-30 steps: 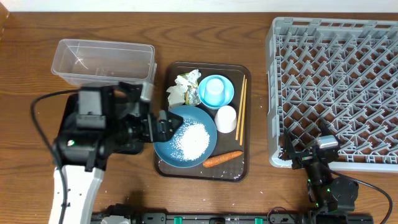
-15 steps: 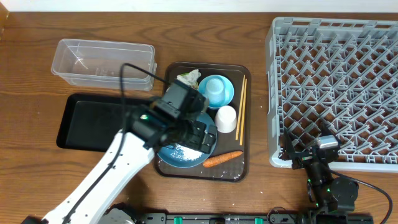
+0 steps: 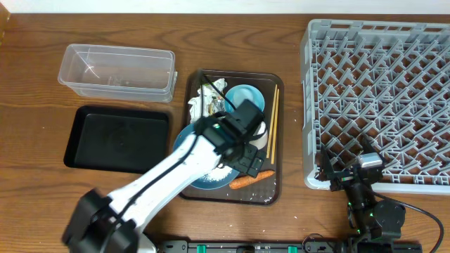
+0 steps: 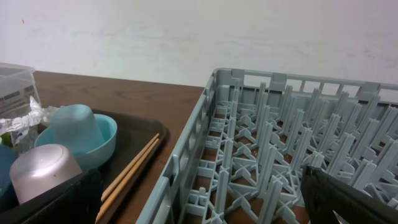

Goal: Sort waste into correct bins and load items into the dishwasher rack
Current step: 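Move the left gripper to the blue plate rim and grasp it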

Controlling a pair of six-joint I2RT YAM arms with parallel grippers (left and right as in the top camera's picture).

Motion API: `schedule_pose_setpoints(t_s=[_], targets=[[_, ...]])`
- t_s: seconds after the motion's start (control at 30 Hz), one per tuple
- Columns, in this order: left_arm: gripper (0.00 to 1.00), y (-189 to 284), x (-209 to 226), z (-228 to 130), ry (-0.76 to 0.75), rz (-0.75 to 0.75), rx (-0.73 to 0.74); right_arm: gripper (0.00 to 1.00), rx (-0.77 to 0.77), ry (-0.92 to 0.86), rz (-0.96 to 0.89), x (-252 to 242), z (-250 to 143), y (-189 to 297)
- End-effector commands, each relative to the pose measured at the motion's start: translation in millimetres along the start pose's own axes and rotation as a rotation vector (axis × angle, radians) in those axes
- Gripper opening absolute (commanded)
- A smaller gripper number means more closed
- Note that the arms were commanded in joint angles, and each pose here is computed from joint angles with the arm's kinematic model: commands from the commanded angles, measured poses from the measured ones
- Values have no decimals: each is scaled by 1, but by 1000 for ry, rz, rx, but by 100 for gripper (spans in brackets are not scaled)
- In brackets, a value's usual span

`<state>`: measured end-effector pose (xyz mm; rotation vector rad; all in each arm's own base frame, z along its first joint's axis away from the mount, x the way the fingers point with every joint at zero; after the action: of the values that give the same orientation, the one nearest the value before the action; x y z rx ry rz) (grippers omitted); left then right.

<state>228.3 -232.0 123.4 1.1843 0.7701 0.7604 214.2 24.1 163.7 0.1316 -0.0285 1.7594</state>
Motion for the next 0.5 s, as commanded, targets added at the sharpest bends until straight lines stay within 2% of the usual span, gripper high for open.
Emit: schedule_pose_setpoints(t_s=[0.0,0.13,0.43,0.47], targets=[[94,-16,14,6,43,101,6,99,-2,14,-17,-4,0,1],[82,-38,15,8,62,109,40,99,-2,14,-17,-4,0,1],[69,-59,16,-1,112,122,112,99,-2,14,-16,-4,0,1],[65,-59,16,-1,112,122,113,99,-2,14,-16,-4,0,1]])
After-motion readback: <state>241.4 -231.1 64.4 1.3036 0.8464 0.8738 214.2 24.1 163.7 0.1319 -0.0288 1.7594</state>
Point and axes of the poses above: each gripper's point midway between its finger pads, its own y axis back along the fingers, its own x axis along the line the jaws close on, z = x × y, the point moved 3 cm from there along y, back along the fingers, and after that the axes turned 6 degrees about -y, right-handed, at the moved point
